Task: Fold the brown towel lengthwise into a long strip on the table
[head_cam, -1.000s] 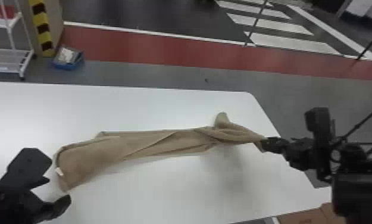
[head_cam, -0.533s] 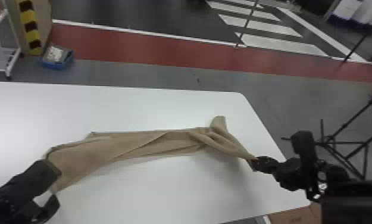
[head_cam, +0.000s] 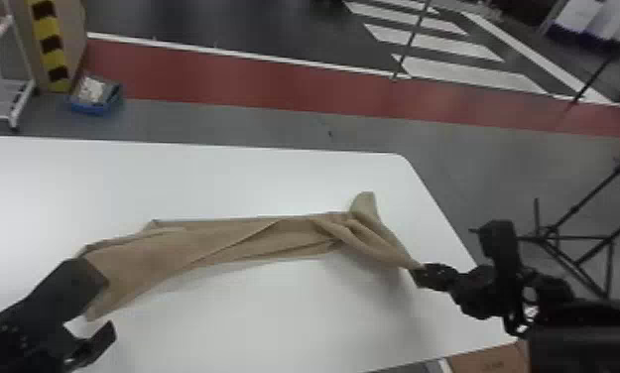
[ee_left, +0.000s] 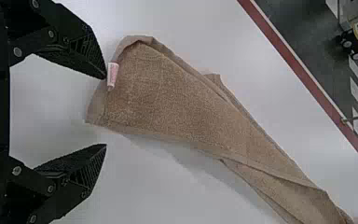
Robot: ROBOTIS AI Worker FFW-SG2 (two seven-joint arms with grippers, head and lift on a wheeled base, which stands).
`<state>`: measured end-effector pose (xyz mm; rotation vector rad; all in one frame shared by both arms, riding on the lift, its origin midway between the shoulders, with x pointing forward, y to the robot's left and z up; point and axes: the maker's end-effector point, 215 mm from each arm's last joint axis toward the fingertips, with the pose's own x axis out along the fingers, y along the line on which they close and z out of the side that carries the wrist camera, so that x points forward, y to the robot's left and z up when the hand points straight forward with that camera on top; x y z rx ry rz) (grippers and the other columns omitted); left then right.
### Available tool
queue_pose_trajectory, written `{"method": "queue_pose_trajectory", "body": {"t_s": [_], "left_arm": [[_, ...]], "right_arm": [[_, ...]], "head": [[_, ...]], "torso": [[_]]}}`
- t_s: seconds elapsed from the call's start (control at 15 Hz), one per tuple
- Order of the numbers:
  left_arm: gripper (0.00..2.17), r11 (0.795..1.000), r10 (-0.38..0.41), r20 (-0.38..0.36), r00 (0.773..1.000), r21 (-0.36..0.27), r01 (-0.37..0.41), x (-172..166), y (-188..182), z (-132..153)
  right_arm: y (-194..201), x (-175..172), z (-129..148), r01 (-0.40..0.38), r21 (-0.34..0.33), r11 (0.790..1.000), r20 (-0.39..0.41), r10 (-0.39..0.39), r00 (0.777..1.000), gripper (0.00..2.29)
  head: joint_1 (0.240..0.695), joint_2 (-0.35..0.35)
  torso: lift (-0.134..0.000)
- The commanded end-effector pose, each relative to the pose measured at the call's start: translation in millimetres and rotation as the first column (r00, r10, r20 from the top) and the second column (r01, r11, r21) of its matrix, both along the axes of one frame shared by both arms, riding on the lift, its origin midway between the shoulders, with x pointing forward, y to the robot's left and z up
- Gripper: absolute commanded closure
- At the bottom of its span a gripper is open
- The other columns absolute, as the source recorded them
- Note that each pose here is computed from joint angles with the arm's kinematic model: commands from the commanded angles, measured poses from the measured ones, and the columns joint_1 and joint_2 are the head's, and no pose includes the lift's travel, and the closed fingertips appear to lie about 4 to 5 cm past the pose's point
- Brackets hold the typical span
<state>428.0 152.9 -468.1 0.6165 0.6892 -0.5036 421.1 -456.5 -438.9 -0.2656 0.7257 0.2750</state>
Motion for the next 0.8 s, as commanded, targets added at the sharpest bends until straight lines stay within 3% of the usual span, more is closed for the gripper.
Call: {"method": "queue_pose_trajectory", "body": {"t_s": [0.0, 0.2, 0.33, 0.73], "left_arm": [[0.43, 1.0, -0.022, 0.01, 1.0, -0.006, 0.022, 4.5, -11.7, 6.1], [0.45, 0.999, -0.05, -0.007, 0.999, 0.0, 0.05, 14.6, -19.9, 2.4], [0.72, 0.998, -0.057, -0.043, 0.997, -0.006, 0.057, 17.7, -20.6, -5.0], [0.72, 0.999, -0.036, -0.082, 0.996, -0.001, 0.036, 10.4, -6.2, -14.3]], "right_arm": [[-1.3, -0.2, -1.7, 0.0, -0.001, 1.0, -0.004, 0.0, 1.0, 2.12], [-2.0, -0.7, -2.0, 0.003, 0.003, 1.0, -0.005, -0.003, 1.0, 2.12], [-3.7, -0.8, -1.0, 0.005, 0.002, 1.0, -0.004, -0.005, 1.0, 2.12], [-4.5, 1.5, 1.7, 0.006, 0.004, 1.0, 0.001, -0.006, 1.0, 2.12]], "head": [[0.695, -0.35], [0.695, -0.35], [0.695, -0.35], [0.695, -0.35]], "torso": [[-0.093], [-0.093], [-0.093], [-0.093]]}}
